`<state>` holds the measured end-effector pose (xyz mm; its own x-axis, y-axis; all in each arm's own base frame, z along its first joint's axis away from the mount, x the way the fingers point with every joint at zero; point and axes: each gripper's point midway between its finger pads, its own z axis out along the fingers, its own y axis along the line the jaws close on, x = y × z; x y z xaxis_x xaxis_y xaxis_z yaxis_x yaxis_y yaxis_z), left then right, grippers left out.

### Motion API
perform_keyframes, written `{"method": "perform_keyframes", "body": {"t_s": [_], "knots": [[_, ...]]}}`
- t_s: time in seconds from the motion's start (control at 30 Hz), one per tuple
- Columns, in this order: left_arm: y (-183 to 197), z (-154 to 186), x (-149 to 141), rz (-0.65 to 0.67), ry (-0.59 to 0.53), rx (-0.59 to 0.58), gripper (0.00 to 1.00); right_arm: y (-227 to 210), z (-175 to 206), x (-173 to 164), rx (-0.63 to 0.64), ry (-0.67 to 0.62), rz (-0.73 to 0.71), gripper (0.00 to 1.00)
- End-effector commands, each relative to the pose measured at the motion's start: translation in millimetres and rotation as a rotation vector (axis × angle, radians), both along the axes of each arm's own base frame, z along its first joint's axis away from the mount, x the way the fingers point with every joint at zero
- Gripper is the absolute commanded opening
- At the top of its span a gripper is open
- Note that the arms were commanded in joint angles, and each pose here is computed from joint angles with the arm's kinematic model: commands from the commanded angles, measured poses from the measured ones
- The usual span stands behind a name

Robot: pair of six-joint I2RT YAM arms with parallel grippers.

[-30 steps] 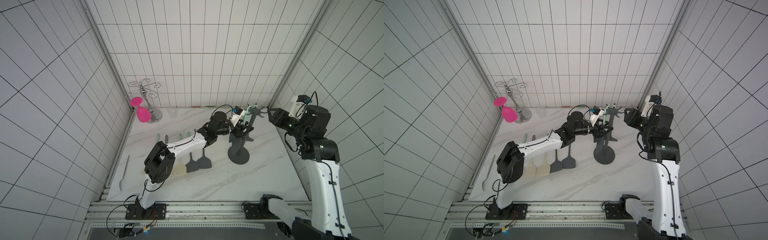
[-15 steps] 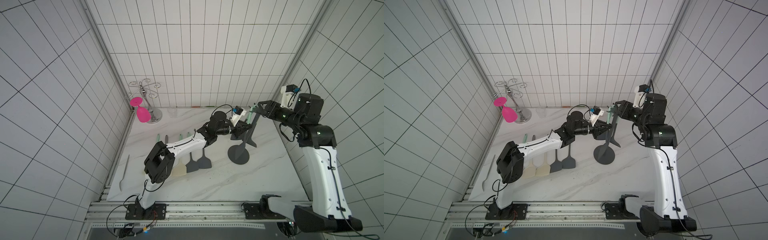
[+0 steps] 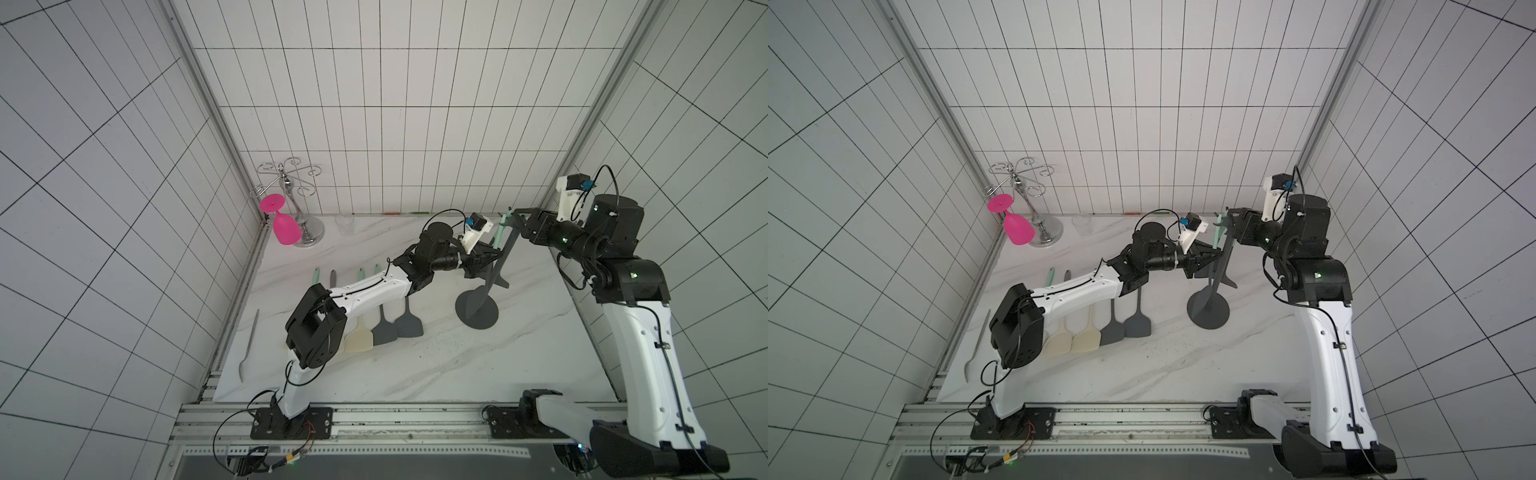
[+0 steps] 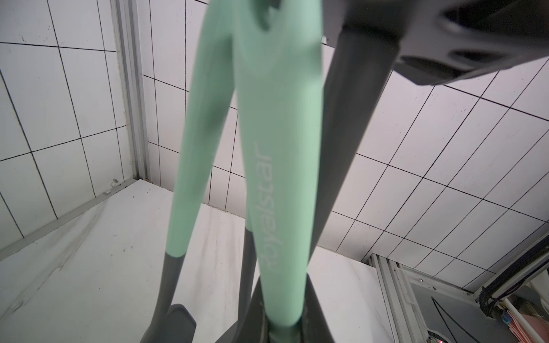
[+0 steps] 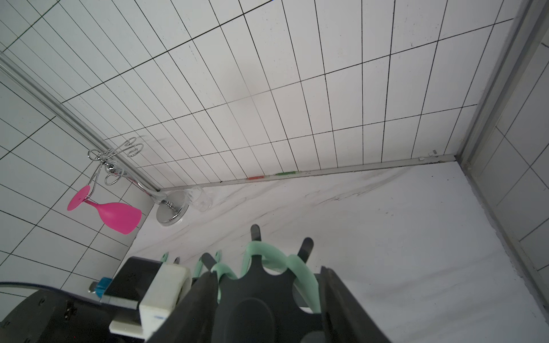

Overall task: Take the spatula off the kitchen utensil rack
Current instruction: Take off the spatula from the rack.

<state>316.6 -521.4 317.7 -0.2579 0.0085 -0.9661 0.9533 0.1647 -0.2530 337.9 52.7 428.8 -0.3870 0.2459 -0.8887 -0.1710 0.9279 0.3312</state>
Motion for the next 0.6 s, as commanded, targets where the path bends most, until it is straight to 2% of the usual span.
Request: {"method": "perform_keyframes", "body": {"t_s": [0.0,0.33,0.57], "knots": [[12,10,0,0.041,-0.029,0.016,0.00,-1,-73,-4,-0.029,0.243,-0.010,0.57],[29,28,6,0.137,-0.135,0.040,0.00,0,-86,1,-0.044,0.289,-0.006,0.57],[38,49,9,0.164,-0.132,-0.039,0.00,2,-97,3,-0.050,0.323,0.004,0.57]]}}
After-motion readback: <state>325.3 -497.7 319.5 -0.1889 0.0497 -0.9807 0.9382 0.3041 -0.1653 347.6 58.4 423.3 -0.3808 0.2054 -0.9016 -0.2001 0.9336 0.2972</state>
